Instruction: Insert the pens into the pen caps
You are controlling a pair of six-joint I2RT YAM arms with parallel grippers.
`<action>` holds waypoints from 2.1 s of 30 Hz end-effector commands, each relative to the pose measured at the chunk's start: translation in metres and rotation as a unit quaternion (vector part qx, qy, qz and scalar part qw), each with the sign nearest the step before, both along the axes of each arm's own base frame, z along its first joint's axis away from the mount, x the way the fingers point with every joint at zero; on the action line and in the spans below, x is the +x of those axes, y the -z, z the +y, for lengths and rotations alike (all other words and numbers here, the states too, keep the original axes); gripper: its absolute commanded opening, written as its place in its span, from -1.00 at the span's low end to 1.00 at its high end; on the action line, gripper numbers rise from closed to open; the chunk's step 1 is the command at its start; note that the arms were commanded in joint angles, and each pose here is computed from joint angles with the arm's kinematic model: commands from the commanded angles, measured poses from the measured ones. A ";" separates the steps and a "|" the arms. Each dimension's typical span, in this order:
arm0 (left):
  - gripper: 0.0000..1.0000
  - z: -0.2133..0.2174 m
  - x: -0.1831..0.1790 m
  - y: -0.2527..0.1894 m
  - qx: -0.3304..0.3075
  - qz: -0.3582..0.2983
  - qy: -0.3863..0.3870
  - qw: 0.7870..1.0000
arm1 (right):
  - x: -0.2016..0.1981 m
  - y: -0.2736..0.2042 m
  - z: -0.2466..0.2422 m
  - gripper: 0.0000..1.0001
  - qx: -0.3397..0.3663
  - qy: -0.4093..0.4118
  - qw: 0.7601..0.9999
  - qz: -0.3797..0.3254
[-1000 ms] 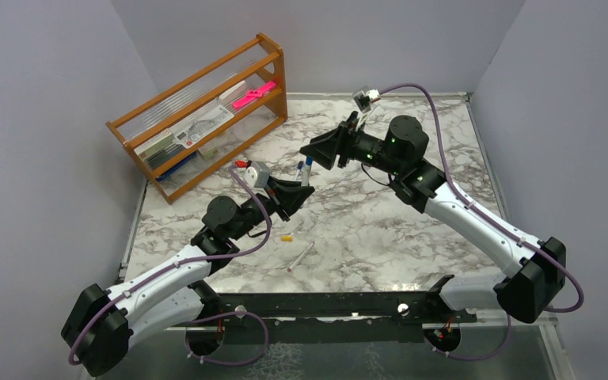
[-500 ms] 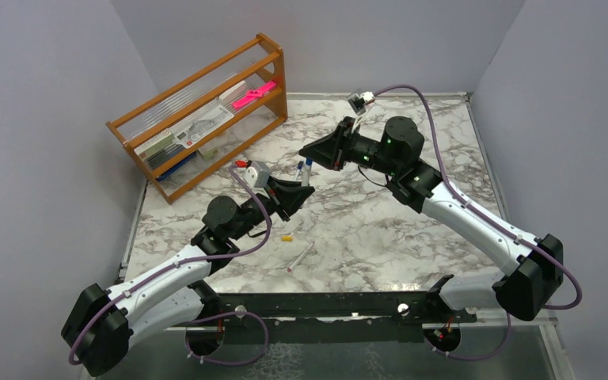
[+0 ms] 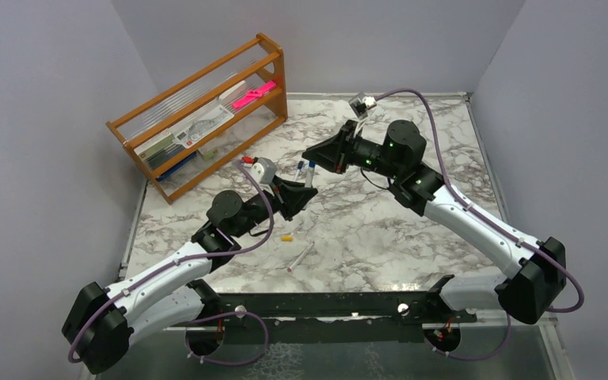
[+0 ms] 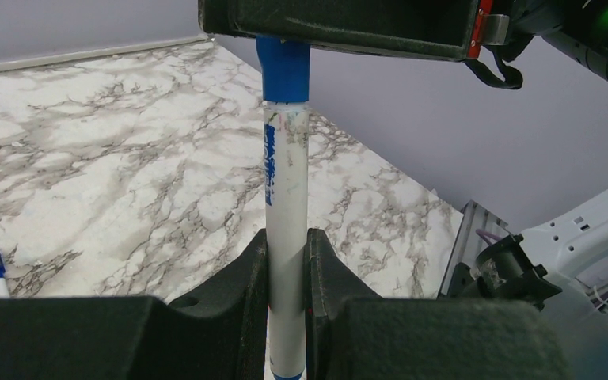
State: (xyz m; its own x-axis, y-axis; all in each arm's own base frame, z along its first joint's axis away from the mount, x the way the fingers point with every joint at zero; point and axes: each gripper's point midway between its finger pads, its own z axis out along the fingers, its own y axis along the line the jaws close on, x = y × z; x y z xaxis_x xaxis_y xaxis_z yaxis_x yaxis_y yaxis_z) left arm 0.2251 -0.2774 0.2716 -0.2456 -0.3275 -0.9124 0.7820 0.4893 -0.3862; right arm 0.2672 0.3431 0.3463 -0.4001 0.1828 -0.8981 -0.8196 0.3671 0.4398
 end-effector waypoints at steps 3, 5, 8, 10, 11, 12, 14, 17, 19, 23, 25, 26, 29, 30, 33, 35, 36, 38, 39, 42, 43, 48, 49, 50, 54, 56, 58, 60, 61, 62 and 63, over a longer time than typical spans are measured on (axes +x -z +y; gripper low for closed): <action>-1.00 0.014 0.012 -0.077 -0.057 -0.085 -0.052 0.993 | -0.034 0.042 0.000 -0.97 -0.043 -0.059 0.996 0.048; -1.00 0.018 0.014 -0.087 -0.060 -0.099 -0.064 0.991 | -0.038 0.050 -0.001 -0.97 -0.052 -0.061 0.995 0.055; -1.00 0.022 0.016 -0.106 -0.070 -0.118 -0.076 0.988 | -0.043 0.061 -0.003 -0.97 -0.060 -0.062 0.994 0.065; -1.00 0.022 0.016 -0.117 -0.077 -0.132 -0.078 0.985 | -0.048 0.068 -0.003 -0.97 -0.062 -0.065 0.993 0.073; -1.00 0.021 0.016 -0.123 -0.081 -0.138 -0.077 0.984 | -0.051 0.073 -0.002 -0.97 -0.065 -0.068 0.993 0.077; -1.00 0.021 0.016 -0.129 -0.084 -0.145 -0.077 0.983 | -0.054 0.077 -0.001 -0.97 -0.067 -0.071 0.992 0.082; -1.00 0.019 0.017 -0.136 -0.084 -0.155 -0.075 0.982 | -0.060 0.088 0.001 -0.97 -0.074 -0.077 0.990 0.091; -1.00 0.014 0.018 -0.146 -0.085 -0.168 -0.068 0.980 | -0.069 0.105 0.004 -0.97 -0.087 -0.084 0.987 0.105; -1.00 0.011 0.019 -0.153 -0.088 -0.175 -0.064 0.979 | -0.073 0.116 0.004 -0.97 -0.096 -0.085 0.985 0.112; -1.00 0.010 0.020 -0.165 -0.091 -0.192 -0.066 0.975 | -0.080 0.134 0.001 -0.97 -0.110 -0.085 0.983 0.123; -1.00 0.012 0.021 -0.171 -0.092 -0.199 -0.072 0.973 | -0.081 0.143 -0.002 -0.97 -0.119 -0.081 0.981 0.128; -1.00 0.013 0.021 -0.173 -0.093 -0.203 -0.075 0.972 | -0.082 0.146 -0.004 -0.97 -0.123 -0.078 0.981 0.130; -1.00 0.018 0.021 -0.180 -0.095 -0.211 -0.086 0.969 | -0.083 0.158 -0.009 -0.97 -0.134 -0.070 0.979 0.137; -1.00 0.020 0.021 -0.183 -0.098 -0.215 -0.089 0.968 | -0.084 0.161 -0.011 -0.97 -0.137 -0.069 0.979 0.138; -1.00 0.024 0.019 -0.193 -0.105 -0.223 -0.095 0.964 | -0.086 0.172 -0.015 -0.97 -0.145 -0.064 0.977 0.144; -1.00 0.024 0.018 -0.199 -0.109 -0.229 -0.096 0.963 | -0.088 0.181 -0.017 -0.97 -0.150 -0.063 0.975 0.153; -1.00 0.024 0.018 -0.201 -0.111 -0.230 -0.096 0.962 | -0.090 0.184 -0.018 -0.97 -0.150 -0.063 0.974 0.158; -1.00 0.023 0.019 -0.205 -0.113 -0.233 -0.096 0.961 | -0.093 0.190 -0.020 -0.97 -0.149 -0.064 0.973 0.165; -1.00 0.023 0.020 -0.206 -0.115 -0.234 -0.095 0.961 | -0.094 0.193 -0.020 -0.97 -0.148 -0.064 0.972 0.168; -1.00 0.020 0.020 -0.210 -0.119 -0.236 -0.091 0.960 | -0.098 0.202 -0.021 -0.97 -0.152 -0.065 0.970 0.178; -1.00 0.019 0.020 -0.210 -0.118 -0.238 -0.088 0.960 | -0.098 0.203 -0.022 -0.97 -0.152 -0.063 0.970 0.179; -1.00 0.008 0.019 -0.182 -0.083 -0.221 -0.064 0.970 | -0.085 0.173 -0.018 -0.97 -0.132 -0.042 0.979 0.149; -1.00 0.005 0.020 -0.169 -0.067 -0.209 -0.057 0.974 | -0.080 0.164 -0.016 -0.97 -0.125 -0.033 0.982 0.141; -1.00 0.001 0.020 -0.154 -0.050 -0.195 -0.048 0.978 | -0.074 0.154 -0.015 -0.97 -0.117 -0.021 0.984 0.133; -1.00 -0.004 0.015 -0.096 -0.011 -0.138 -0.021 0.990 | -0.052 0.107 -0.014 -0.64 -0.071 0.027 0.993 0.090; -1.00 0.000 0.012 -0.073 -0.008 -0.107 -0.020 0.994 | -0.042 0.084 -0.018 -0.43 -0.050 0.059 0.995 0.069; -1.00 0.005 0.007 -0.056 -0.008 -0.087 -0.023 0.996 | -0.035 0.063 -0.025 -0.21 -0.030 0.087 0.995 0.049; -1.00 0.010 0.004 -0.041 -0.004 -0.072 -0.026 0.997 | -0.030 0.048 -0.034 -0.06 -0.014 0.114 0.993 0.032; -1.00 0.012 0.002 -0.037 -0.003 -0.068 -0.026 0.997 | -0.028 0.042 -0.040 -0.01 -0.008 0.129 0.991 0.026; -1.00 0.013 0.002 -0.033 0.000 -0.065 -0.027 0.998 | -0.026 0.039 -0.045 0.01 -0.003 0.144 0.989 0.022; -1.00 0.013 0.003 -0.028 0.009 -0.059 -0.031 0.998 | -0.025 0.035 -0.051 0.03 0.003 0.156 0.988 0.017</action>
